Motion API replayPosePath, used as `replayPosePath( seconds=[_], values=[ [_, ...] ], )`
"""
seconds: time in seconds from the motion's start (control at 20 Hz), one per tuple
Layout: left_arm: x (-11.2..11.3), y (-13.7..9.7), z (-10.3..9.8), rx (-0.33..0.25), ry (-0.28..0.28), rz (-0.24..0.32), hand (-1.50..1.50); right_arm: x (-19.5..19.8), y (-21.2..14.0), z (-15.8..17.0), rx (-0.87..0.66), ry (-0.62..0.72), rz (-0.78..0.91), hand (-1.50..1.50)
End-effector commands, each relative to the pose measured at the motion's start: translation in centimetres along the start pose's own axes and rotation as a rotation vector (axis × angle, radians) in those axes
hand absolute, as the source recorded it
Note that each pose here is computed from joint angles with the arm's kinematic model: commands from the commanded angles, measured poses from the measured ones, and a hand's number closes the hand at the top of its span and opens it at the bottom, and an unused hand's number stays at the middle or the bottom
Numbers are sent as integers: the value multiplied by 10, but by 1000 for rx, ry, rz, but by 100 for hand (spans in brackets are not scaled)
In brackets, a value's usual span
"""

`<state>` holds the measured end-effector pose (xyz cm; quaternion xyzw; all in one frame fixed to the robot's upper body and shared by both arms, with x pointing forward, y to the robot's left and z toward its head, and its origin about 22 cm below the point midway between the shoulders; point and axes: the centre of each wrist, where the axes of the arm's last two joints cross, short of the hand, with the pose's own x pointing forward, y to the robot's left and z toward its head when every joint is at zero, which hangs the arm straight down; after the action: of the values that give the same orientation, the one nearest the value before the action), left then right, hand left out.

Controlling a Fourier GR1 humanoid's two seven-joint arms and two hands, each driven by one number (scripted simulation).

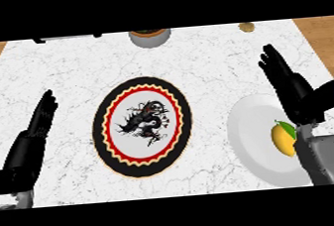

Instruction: Pick the lemon from the plate and place it in the plate

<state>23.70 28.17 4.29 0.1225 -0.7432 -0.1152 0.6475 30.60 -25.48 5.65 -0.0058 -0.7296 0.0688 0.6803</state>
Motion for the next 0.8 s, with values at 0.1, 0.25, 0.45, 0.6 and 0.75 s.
replayPosePath(
  seconds=[0.1, 0.25, 0.45, 0.6, 0.75],
  values=[
    [-24, 15, 19, 45, 49, -103, 0, 14, -44, 20, -153, -141, -308, -150],
    [-30, 59, 16, 156, 136, -215, 0, 12, -50, 28, -238, -199, -615, -150],
    [-52, 34, 38, 101, 193, -155, 0, -2, -89, 72, -692, -253, -155, -150],
    [-56, 45, 42, 86, 210, -159, 0, -14, -48, 100, -800, -321, -271, -150],
    [-56, 30, 22, 93, 183, -148, 0, -13, -53, 142, -813, -376, -274, -150]
  ],
)
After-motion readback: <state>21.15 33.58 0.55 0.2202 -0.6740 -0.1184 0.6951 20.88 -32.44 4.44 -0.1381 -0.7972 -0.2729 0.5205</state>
